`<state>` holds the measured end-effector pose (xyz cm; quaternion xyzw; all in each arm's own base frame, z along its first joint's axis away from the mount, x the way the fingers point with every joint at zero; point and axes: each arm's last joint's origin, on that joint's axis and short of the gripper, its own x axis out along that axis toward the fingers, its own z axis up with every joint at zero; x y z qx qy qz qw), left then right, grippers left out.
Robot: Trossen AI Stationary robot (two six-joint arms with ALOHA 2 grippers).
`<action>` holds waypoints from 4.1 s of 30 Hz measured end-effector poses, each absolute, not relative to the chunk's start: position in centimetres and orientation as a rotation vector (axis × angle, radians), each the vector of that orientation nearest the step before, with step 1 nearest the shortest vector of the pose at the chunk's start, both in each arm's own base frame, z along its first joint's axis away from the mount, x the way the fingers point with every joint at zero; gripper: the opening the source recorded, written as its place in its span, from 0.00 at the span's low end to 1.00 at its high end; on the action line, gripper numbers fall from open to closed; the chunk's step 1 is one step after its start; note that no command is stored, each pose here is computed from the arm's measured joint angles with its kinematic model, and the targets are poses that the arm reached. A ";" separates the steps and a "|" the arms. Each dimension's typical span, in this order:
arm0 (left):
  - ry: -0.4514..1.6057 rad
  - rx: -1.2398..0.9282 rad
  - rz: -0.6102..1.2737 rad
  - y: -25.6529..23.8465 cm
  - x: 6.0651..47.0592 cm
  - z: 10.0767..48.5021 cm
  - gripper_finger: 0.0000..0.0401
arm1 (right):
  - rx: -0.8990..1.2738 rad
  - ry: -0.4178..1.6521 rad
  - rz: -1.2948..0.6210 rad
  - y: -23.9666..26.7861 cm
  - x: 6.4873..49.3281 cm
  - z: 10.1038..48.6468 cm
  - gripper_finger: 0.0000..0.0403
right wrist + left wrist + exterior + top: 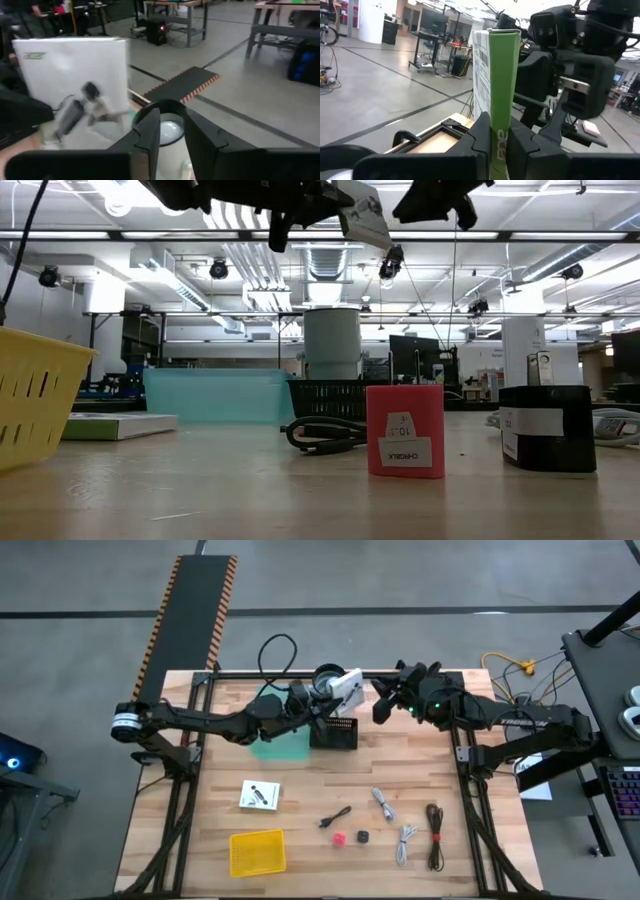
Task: Pick and place items into bin
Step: Put the top white card reader box into the yellow bin, then put the white card reader box into the yellow bin
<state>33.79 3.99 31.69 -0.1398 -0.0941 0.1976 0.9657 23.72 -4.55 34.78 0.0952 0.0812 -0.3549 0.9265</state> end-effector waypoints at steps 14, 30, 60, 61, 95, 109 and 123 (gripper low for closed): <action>0.246 -0.262 0.136 2.5 26.7 33.8 0.03 | 0.168 0.123 -0.717 -4.2 21.6 36.3 0.27; 0.808 -0.671 -0.398 -1.2 17.5 33.4 0.04 | 0.165 0.147 -0.719 -4.3 21.9 35.9 0.22; 1.304 -0.690 -0.740 -10.1 24.8 25.2 0.04 | 0.162 0.161 -0.721 -4.3 21.9 35.8 0.24; 1.311 -0.696 -0.752 -10.3 25.1 24.8 0.04 | 0.161 0.168 -0.721 -4.3 21.9 35.7 0.24; 1.424 -0.711 -0.769 -11.5 27.8 19.9 0.15 | 0.149 0.200 -0.724 -4.3 21.8 35.4 0.22; 1.471 -0.793 -0.756 -11.4 27.6 20.2 0.50 | 0.149 0.199 -0.723 -4.3 21.8 35.4 0.21; 1.487 -0.708 -0.463 -8.8 25.6 22.1 0.49 | 0.150 0.198 -0.723 -4.3 21.8 35.4 0.21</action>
